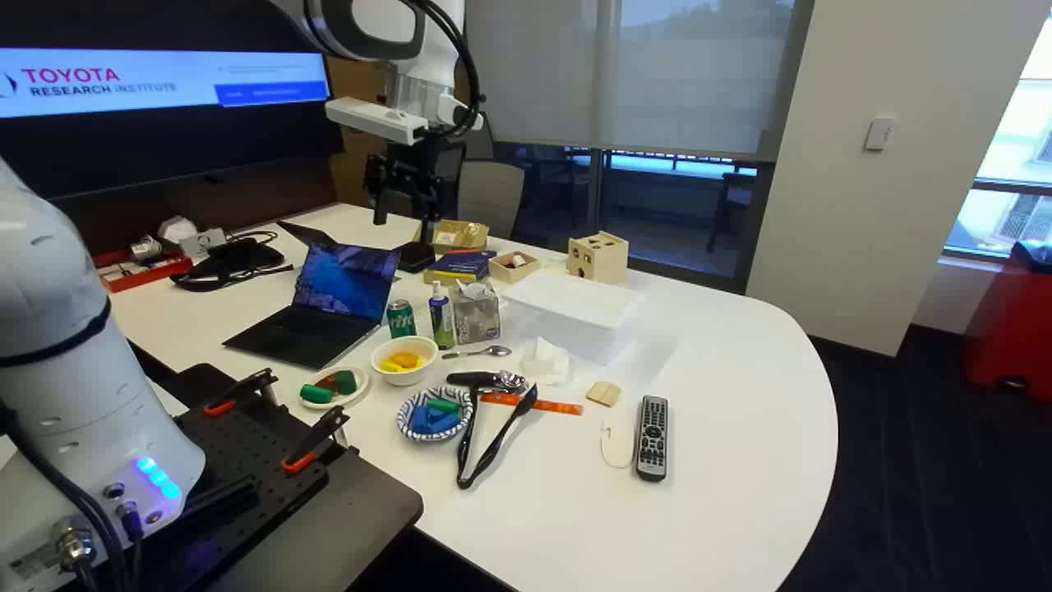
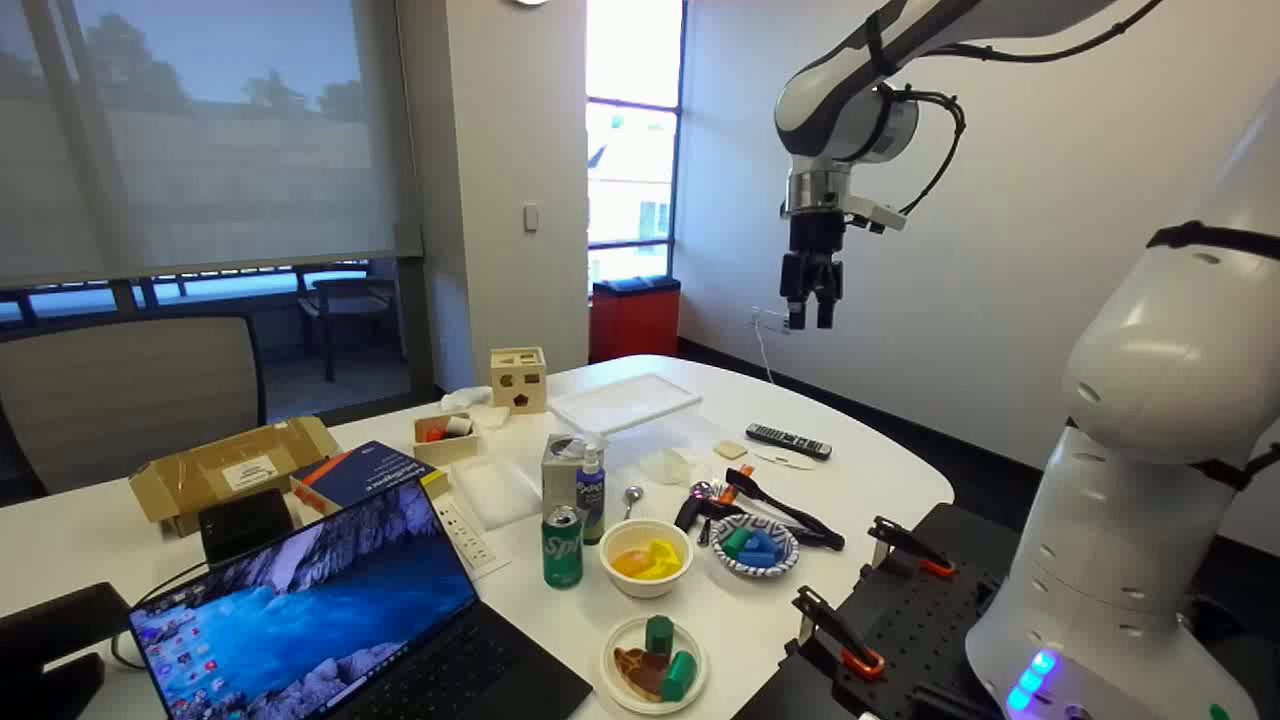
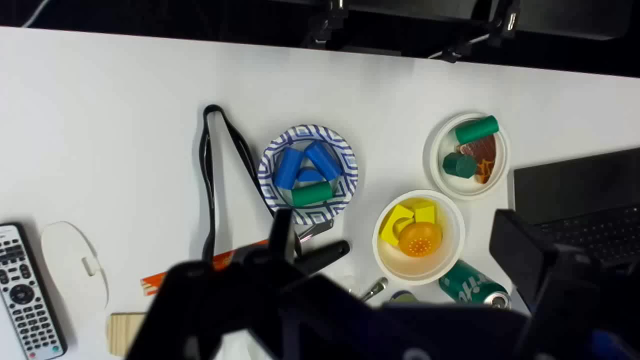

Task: Place the cap on the blue spray bottle

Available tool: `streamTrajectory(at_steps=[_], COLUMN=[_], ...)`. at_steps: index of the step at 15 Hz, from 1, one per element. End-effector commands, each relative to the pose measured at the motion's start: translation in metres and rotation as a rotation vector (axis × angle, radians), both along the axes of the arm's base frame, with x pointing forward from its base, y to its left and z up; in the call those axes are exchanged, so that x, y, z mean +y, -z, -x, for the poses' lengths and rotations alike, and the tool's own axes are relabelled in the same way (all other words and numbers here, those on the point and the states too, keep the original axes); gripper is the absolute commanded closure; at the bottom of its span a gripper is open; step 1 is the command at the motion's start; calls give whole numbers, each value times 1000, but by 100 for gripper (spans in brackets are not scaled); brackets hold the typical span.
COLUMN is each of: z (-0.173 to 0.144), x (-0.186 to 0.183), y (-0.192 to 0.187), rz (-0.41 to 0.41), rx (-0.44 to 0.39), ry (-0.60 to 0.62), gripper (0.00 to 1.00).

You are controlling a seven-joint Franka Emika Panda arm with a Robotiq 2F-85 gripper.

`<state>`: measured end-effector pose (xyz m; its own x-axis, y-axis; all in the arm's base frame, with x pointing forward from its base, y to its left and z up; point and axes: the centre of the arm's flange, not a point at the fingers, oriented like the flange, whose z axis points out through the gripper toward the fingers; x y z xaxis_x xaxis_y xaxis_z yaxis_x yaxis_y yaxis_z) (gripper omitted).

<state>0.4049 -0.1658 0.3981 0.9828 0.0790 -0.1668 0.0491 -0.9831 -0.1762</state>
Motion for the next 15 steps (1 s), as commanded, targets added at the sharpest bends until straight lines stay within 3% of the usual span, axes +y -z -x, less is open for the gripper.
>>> streamTrajectory(at_steps=[1, 4, 7, 15], z=[0, -64, -108, -212], x=[0, 28, 53, 103], y=[0, 41, 84, 252], rz=[0, 42, 57, 101], rx=[0, -6, -42, -19], ry=[0, 61, 113, 186], gripper=[0, 0, 0, 0])
